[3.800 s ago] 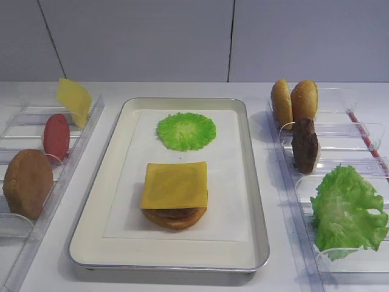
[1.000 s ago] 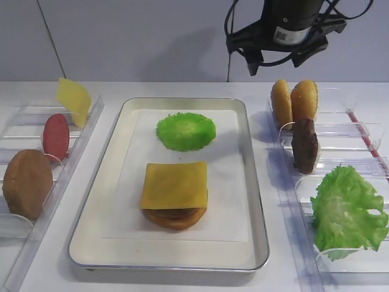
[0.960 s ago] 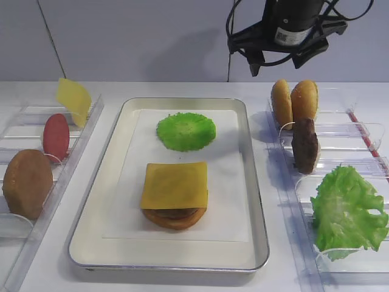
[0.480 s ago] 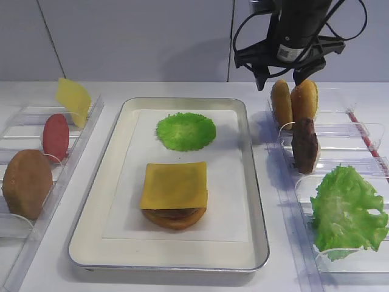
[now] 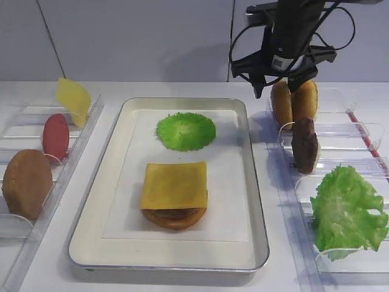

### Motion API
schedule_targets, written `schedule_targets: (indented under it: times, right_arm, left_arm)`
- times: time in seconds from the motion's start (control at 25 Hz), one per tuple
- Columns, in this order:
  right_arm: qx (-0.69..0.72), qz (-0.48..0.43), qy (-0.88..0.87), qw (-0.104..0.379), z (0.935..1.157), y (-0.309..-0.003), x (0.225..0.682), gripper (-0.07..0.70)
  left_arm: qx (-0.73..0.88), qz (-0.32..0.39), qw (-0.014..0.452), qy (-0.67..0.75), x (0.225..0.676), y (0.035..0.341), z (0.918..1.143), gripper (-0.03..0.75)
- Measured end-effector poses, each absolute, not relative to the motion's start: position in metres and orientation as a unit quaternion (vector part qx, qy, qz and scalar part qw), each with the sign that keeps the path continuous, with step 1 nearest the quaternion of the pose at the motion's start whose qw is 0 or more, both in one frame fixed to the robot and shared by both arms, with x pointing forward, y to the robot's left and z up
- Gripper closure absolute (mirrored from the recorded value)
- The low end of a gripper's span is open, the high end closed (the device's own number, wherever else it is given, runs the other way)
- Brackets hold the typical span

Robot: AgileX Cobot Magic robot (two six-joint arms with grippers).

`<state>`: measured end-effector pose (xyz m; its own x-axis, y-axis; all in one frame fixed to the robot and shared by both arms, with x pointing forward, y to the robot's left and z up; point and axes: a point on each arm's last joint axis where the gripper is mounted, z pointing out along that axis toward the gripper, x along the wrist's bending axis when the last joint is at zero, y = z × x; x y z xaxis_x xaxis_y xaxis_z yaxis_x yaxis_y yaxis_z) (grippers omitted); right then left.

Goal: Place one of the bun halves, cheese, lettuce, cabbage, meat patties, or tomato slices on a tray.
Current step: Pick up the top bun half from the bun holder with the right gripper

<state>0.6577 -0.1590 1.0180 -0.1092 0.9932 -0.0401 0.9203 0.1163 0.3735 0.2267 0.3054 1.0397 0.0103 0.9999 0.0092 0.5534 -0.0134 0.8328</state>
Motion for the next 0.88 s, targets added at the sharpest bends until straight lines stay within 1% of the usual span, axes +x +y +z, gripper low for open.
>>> schedule_targets:
  times: [0.08,0.24,0.48,0.68,0.8,0.88]
  right_arm:
    - [0.651,0.125,0.735,0.142,1.0151,-0.1591,0.6585,0.146]
    - [0.652,0.122,0.733,0.151,1.016,-0.1606,0.6594,0.153]
    - [0.655,0.119,0.73,0.159,1.0164,-0.1621,0.6601,0.24]
    - [0.654,0.119,0.73,0.16,1.0169,-0.1622,0.6603,0.263]
    - [0.654,0.119,0.73,0.16,1.0169,-0.1622,0.6603,0.311]
    - [0.654,0.119,0.73,0.161,1.0169,-0.1623,0.6604,0.364]
  left_arm:
    - [0.628,0.335,0.333,0.618,0.2267,0.3054,1.0397,0.223]
    - [0.628,0.335,0.333,0.618,0.2267,0.3054,1.0397,0.223]
    - [0.628,0.335,0.333,0.618,0.2267,0.3054,1.0397,0.223]
    - [0.628,0.335,0.333,0.618,0.2267,0.3054,1.0397,0.223]
    - [0.628,0.335,0.333,0.618,0.2267,0.3054,1.0397,0.223]
    - [0.628,0.335,0.333,0.618,0.2267,0.3054,1.0397,0.223]
